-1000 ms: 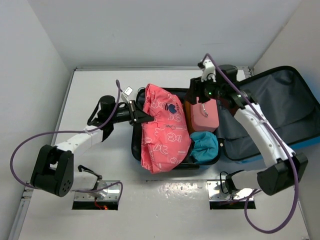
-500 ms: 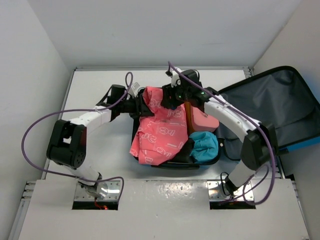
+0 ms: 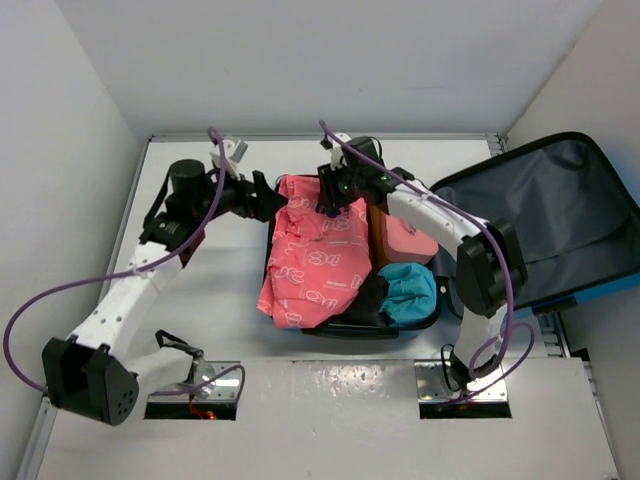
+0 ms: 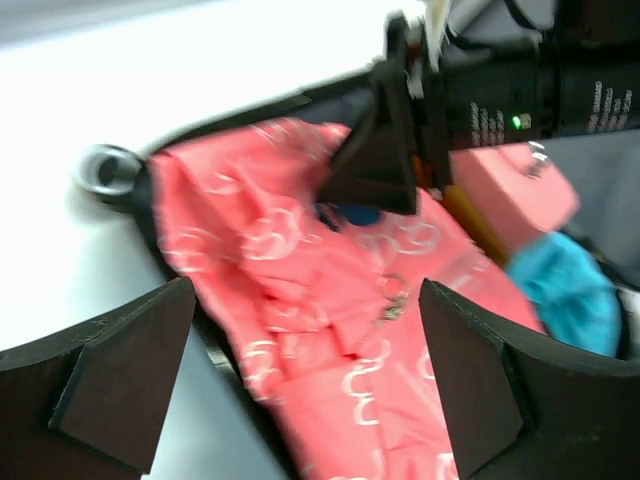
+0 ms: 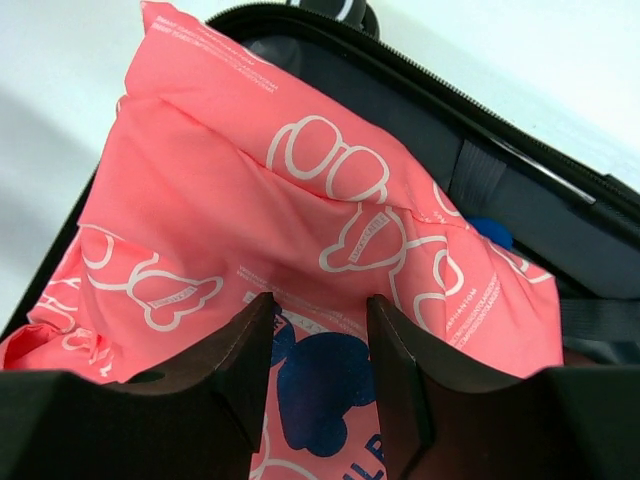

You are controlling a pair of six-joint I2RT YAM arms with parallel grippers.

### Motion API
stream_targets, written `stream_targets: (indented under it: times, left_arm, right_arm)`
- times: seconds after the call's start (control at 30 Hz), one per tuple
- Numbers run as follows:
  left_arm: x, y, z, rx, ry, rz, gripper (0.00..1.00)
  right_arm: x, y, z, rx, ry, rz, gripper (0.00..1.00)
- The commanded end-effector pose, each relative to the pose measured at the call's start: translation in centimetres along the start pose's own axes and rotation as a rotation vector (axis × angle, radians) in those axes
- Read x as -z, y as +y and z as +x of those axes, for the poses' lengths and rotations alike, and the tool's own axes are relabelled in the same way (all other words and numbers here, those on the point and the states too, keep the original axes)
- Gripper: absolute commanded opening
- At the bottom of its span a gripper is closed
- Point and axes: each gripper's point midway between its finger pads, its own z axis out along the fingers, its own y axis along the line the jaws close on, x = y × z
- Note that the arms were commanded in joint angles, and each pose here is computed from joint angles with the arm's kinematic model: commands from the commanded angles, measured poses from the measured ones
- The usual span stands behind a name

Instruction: Pack the luggage

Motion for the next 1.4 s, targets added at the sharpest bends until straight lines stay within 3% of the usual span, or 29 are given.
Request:
stream_targets:
  times: [0.0, 0.2, 0.3, 0.43, 0.57, 0.9, 1.03, 1.2, 1.37]
  left_arm:
    - [2.4, 2.0, -2.3, -0.149, -0.053, -0.143, 0.99]
    - [4.6, 3.5, -1.9, -0.16, -0.072, -0.226, 0.99]
    - [4.9, 3.8, -1.8, -0.14, -0.079, -0.243, 0.99]
    - [5.0, 4.3, -1.9, -0.13, -0.085, -0.271, 0.99]
    - [5.3, 5.1, -2.4, -0.125, -0.093, -0.301, 0.99]
    - [6.2, 6.7, -2.3, -0.146, -0.047, -0.359, 0.99]
    - [6.5, 7.4, -2.5, -0.162, -0.047, -0.389, 0.99]
    - [6.4, 7.1, -2.4, -0.163, -0.045, -0.368, 0.99]
    - [5.8, 7.3, -1.9, -0.136, -0.028, -0.36, 0.99]
  right_arm:
    - [0.1, -0.2, -1.8, 0.008, -0.044, 0.013, 0.43]
    - [4.9, 4.0, -10.4, -0.002, -0.322, -0.165, 0.43]
    - [5.7, 5.8, -12.7, 0.019, -0.388, -0.215, 0.43]
    - [1.8, 5.6, -11.7, -0.007, -0.323, -0.218, 0.43]
    - [-3.7, 4.8, -7.3, -0.036, -0.178, -0.21, 0.4]
    - [-9.1, 2.6, 3.5, -0.006, 0.099, -0.103, 0.37]
    - [-10.9, 0.9, 5.0, 0.074, 0.133, -0.035, 0.37]
    - [-9.7, 0.6, 1.3, 0.089, 0.064, -0.017, 0.48]
    - [-2.1, 3.1, -8.7, 0.094, -0.135, -0.121, 0.58]
